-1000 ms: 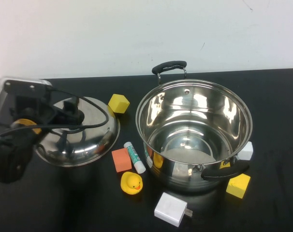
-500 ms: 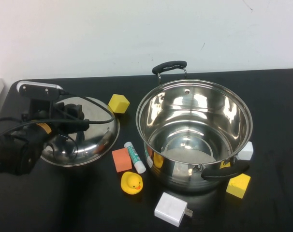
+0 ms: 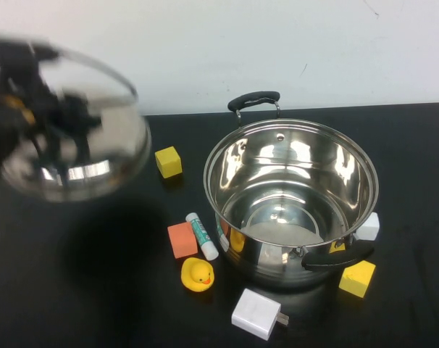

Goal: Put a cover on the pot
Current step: Place the pot lid on the pot

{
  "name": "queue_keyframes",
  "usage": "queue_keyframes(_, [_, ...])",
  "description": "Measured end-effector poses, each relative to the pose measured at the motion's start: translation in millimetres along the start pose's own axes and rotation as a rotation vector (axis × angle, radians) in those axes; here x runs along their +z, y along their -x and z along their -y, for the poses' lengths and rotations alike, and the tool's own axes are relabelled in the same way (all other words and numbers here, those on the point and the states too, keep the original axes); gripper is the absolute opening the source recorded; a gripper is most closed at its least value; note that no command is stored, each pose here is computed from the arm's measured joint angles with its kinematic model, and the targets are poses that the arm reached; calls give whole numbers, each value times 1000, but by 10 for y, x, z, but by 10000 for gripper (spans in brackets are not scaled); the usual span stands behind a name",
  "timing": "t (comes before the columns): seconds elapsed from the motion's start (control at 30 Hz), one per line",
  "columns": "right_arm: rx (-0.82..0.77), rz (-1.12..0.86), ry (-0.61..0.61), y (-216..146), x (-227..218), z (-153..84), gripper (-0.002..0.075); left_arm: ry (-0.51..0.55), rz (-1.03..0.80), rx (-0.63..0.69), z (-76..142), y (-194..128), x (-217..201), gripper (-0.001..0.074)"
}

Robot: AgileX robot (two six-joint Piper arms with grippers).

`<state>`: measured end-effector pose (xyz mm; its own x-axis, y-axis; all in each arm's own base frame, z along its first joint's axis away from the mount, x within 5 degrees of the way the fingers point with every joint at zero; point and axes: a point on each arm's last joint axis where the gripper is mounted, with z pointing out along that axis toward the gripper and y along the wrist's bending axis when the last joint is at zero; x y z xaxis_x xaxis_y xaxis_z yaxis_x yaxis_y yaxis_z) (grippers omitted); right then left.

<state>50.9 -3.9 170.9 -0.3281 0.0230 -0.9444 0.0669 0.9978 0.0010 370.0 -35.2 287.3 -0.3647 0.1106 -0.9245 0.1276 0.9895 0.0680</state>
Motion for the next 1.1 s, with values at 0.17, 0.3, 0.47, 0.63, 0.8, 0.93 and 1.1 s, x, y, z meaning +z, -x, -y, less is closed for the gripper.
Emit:
queue_keyframes(0.17, [0, 0, 0, 0, 0, 0, -2, -15, 119, -3, 102, 610, -415, 336])
queue_keyframes(0.3, [0, 0, 0, 0, 0, 0, -2, -120, 145, -9, 471, 717, -548, 336])
queue_keyframes(0.47, [0, 0, 0, 0, 0, 0, -2, -322, 123, 45, 1202, 667, -696, 336])
queue_keyframes(0.63, [0, 0, 0, 0, 0, 0, -2, -480, 163, 91, 1755, 604, -829, 336])
queue_keyframes(0.8, [0, 0, 0, 0, 0, 0, -2, -526, 186, 93, 1976, 485, -673, 336])
queue_keyframes(0.93, [0, 0, 0, 0, 0, 0, -2, -525, 142, 98, 2044, 349, -515, 336])
queue_keyframes(1.1, [0, 0, 0, 0, 0, 0, -2, -536, 126, 80, 2099, 308, -497, 336])
